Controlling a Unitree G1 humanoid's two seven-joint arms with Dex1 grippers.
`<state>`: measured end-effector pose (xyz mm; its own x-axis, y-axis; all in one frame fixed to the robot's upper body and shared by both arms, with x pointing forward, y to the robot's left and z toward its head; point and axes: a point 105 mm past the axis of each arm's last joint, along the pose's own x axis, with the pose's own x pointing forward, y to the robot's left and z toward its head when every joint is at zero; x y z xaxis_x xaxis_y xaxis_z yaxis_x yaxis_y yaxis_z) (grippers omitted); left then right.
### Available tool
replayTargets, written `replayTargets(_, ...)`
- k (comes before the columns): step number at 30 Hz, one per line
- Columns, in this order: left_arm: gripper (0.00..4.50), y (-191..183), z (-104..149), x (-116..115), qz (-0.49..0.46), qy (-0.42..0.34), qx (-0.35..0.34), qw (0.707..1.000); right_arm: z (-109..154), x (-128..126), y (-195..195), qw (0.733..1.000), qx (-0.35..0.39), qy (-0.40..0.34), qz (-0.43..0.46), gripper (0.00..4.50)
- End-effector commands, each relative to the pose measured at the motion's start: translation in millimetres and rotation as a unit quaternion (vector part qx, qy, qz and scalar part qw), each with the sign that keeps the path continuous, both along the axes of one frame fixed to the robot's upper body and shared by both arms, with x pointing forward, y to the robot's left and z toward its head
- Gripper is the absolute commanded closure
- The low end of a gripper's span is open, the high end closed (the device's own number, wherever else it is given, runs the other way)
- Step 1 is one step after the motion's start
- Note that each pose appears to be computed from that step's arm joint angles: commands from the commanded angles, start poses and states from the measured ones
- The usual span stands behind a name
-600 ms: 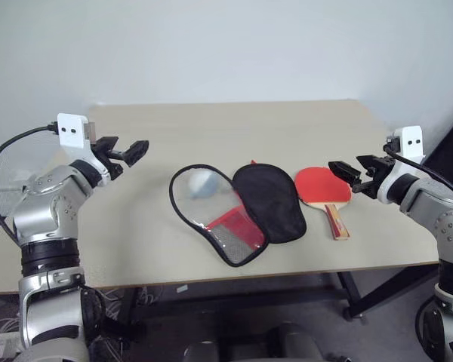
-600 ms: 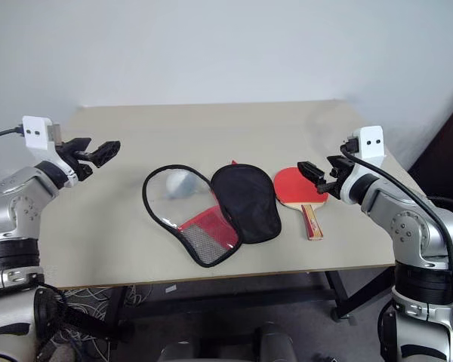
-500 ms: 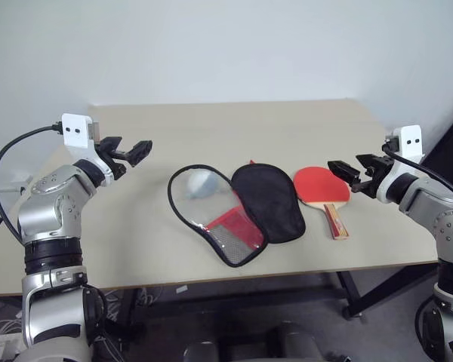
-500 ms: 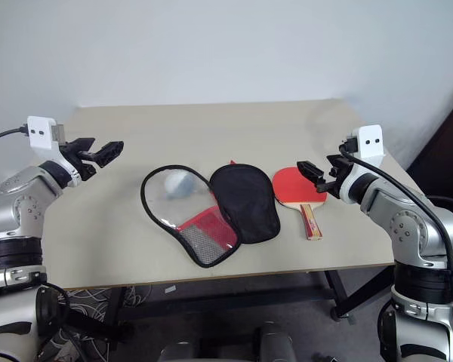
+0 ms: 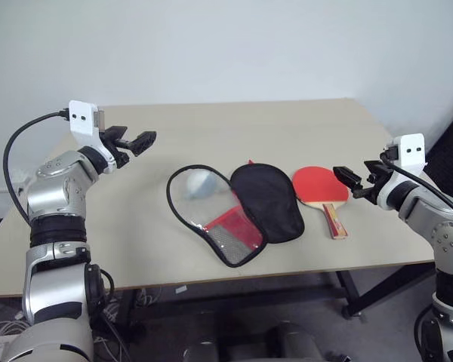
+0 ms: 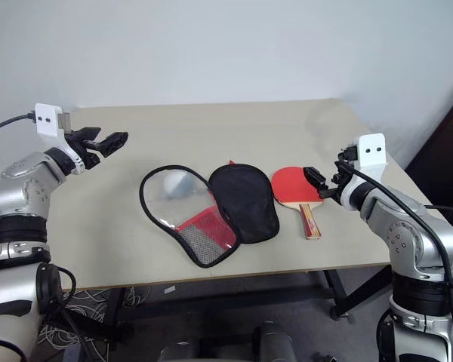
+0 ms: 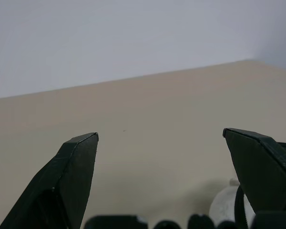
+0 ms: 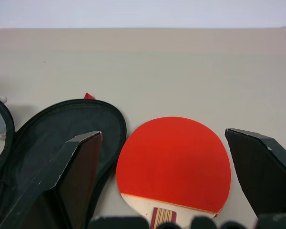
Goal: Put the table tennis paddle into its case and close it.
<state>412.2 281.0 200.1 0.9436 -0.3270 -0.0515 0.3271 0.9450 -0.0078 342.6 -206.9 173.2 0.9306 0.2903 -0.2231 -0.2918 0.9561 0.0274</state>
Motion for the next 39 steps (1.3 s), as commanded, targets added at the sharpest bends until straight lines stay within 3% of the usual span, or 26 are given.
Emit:
replayTargets(1, 0.04, 5.4, 26.0, -2.5, -0.003, -0.04, 0.017, 0.999, 6.6, -1.9, 4.0, 1.0, -0.015, -0.01, -0.005, 0.0)
replayTargets(6, 0.04, 4.0, 23.0, -9.8, -0.021, -0.041, 0.033, 0.998, 3.0, -3.6, 4.4, 1.0, -0.021, 0.005, 0.006, 0.0)
replayTargets(20, 0.04, -30.6, -9.9, -64.6, -0.266, 0.024, 0.12, 0.956, -17.9, -7.2, -13.5, 0.99, -0.085, 0.078, 0.08, 0.0)
replayTargets(31, 0.04, -69.8, -23.5, -52.8, -0.301, 0.018, 0.118, 0.946, -71.2, 26.3, -25.2, 0.982, -0.096, 0.163, -0.009, 0.0)
replayTargets(39, 0.04, -59.2, -20.2, -53.0, -0.276, 0.004, 0.118, 0.954, -104.1, 17.2, 11.2, 0.975, -0.085, 0.203, -0.005, 0.0)
